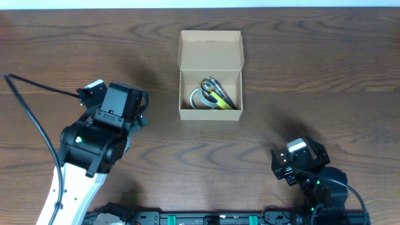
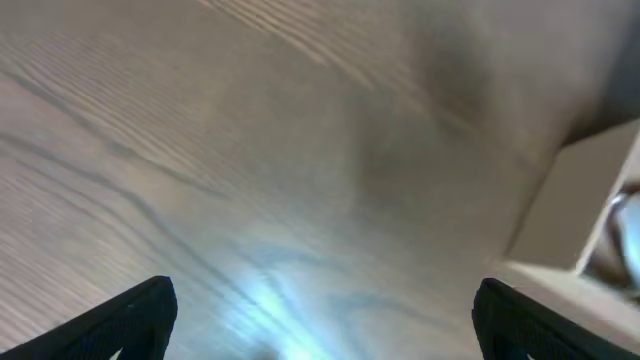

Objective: Pack container
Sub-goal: 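Withdraw the left gripper from the box toward lower left, then raise both grippers to the box's far corners near the lid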

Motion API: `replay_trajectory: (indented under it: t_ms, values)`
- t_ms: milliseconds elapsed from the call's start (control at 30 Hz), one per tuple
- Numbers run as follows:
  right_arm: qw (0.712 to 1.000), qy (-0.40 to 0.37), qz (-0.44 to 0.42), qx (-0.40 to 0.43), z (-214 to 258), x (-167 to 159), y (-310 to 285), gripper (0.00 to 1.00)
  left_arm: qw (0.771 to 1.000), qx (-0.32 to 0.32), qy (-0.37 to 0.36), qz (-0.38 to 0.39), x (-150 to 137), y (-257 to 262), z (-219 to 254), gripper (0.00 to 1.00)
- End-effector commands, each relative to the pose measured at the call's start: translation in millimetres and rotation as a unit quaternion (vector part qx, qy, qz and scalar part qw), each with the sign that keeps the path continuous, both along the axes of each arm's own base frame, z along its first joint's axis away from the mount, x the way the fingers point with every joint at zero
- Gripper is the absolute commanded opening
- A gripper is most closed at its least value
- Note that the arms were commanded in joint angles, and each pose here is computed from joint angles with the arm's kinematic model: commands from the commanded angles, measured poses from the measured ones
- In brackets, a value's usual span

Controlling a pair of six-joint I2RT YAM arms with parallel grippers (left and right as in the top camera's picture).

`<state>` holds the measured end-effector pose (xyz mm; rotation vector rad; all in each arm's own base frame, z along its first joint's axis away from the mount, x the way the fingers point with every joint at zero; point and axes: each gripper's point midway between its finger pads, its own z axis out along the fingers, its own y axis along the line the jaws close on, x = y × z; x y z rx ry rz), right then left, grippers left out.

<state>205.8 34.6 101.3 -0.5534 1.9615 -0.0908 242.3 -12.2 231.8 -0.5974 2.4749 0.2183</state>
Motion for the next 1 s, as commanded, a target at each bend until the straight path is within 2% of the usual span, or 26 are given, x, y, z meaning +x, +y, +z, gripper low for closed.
replay_trajectory:
  t_ms: [0, 500, 633, 733, 967]
  values:
    - [1.0, 0.001, -0.007, 0.005, -1, 0, -2, 0.99, 0.999, 0.022, 0.022, -0.035, -3, 1, -3, 0.96]
    - [1.0, -0.008, -0.01, 0.004, 3, 2, -3, 0.99, 0.999, 0.018, 0.023, -0.037, -3, 0, -4, 0.95]
    - [0.999, -0.024, 0.023, 0.021, 12, 3, 10, 0.99, 0.999, 0.009, 0.026, -0.041, -4, -4, -5, 0.95]
    - [0.998, -0.035, 0.011, 0.051, 23, 7, 10, 0.99, 0.999, -0.012, 0.014, -0.049, 2, -12, -4, 0.96]
    - [0.997, 0.026, -0.003, 0.07, 50, 18, 11, 0.99, 0.996, -0.059, 0.019, -0.068, 18, -34, -3, 0.96]
